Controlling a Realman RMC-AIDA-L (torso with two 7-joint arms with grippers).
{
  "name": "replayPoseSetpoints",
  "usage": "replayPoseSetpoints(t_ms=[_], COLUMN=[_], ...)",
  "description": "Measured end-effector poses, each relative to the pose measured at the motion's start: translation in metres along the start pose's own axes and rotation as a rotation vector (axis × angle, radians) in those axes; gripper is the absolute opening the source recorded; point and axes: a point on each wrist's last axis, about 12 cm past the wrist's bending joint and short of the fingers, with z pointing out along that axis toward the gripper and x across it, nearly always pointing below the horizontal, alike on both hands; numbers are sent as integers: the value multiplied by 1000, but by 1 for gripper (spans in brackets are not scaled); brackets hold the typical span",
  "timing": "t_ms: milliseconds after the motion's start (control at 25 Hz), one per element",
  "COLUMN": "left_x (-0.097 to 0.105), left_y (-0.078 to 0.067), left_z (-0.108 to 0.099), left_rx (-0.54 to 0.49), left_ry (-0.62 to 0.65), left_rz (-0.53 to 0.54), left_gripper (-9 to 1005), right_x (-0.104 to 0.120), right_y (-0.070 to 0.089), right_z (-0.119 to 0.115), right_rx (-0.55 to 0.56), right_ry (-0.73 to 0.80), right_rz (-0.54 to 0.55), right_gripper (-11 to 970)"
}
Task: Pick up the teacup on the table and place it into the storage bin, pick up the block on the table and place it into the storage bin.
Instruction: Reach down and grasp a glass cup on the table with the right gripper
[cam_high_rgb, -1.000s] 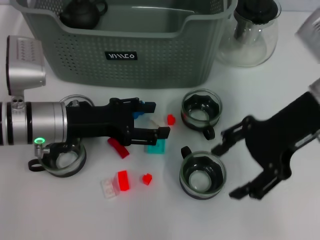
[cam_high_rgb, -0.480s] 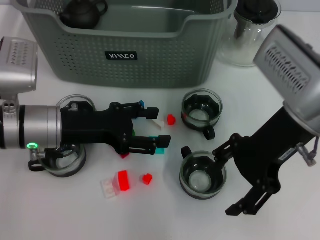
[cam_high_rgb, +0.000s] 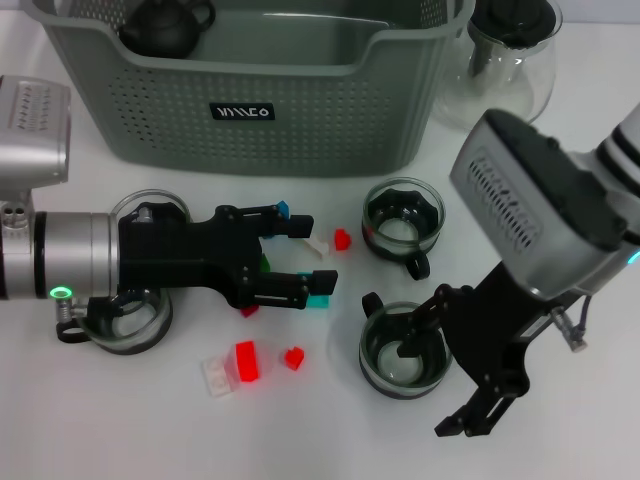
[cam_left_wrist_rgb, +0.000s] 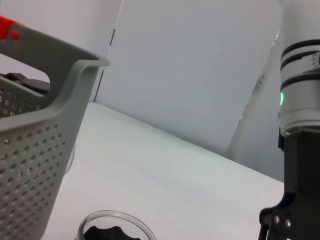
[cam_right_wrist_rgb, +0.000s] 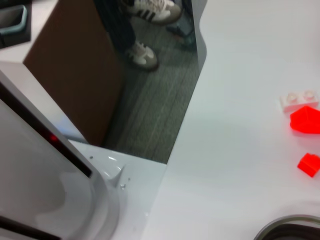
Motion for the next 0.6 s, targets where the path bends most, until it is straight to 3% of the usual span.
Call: replayPoseSetpoints(t_ms=[600], left_x=[-2], left_y=[4], left_z=[-6], left_rx=[-31], left_ry=[-9], left_rz=[2], left_gripper=[841], right_x=[-3], right_y=[-10], right_z=[23], right_rx=[77], right_ry=[71], right_rz=[-61], right_gripper=[870])
